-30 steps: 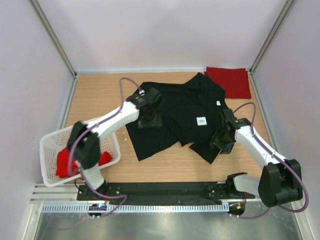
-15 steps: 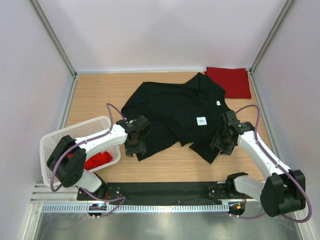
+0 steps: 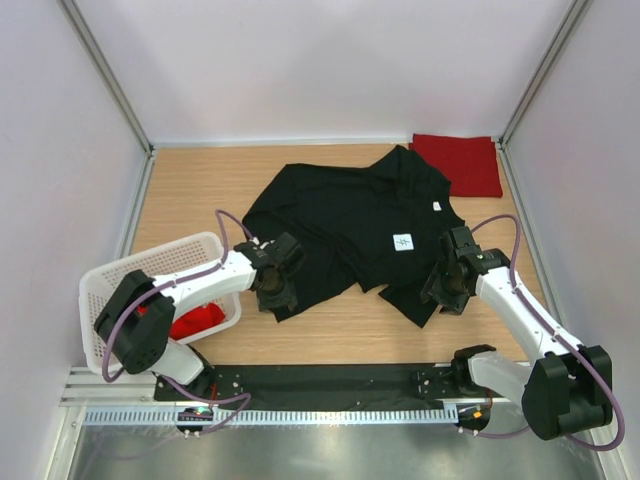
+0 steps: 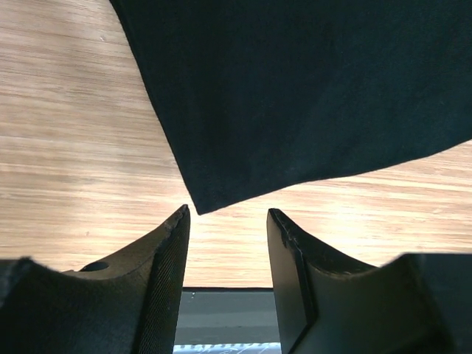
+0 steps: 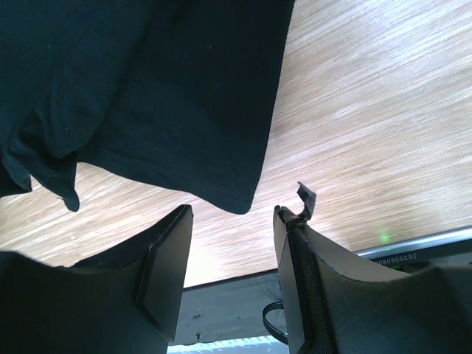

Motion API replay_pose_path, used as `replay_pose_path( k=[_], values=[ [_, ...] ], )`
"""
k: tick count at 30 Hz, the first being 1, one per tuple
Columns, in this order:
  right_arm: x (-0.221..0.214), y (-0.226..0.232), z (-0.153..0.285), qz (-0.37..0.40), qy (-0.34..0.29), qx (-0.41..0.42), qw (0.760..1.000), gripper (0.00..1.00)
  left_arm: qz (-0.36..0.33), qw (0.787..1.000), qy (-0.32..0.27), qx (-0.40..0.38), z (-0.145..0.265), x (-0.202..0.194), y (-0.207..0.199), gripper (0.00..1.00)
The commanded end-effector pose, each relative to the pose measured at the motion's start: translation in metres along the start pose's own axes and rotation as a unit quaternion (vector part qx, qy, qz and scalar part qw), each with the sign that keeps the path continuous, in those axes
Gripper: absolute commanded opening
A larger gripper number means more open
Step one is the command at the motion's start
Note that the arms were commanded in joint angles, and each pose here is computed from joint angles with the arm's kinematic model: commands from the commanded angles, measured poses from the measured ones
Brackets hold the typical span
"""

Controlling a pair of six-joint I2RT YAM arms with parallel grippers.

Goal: Fold and stack the t-shirts
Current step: Flatten the tshirt out

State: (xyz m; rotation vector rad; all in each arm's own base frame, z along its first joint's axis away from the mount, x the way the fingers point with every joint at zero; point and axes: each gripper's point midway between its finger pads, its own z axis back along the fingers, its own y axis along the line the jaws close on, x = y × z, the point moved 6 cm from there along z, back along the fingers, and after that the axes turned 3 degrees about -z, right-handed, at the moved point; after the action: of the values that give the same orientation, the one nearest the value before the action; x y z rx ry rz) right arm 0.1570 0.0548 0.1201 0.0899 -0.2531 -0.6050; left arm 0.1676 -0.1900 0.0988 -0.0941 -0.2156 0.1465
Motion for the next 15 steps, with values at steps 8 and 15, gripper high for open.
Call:
replay_pose_path(
  k=[8,15],
  values=[
    [0.006,0.006,0.001,-0.004,-0.014,0.013,1.0,0.55,0.014,1.0,0.016,0.009,-0.014,-0.009,0.003,0.42],
    [0.005,0.006,-0.002,0.0,-0.008,0.012,1.0,0.55,0.012,1.0,0.02,0.018,-0.023,-0.01,0.003,0.45]
  ],
)
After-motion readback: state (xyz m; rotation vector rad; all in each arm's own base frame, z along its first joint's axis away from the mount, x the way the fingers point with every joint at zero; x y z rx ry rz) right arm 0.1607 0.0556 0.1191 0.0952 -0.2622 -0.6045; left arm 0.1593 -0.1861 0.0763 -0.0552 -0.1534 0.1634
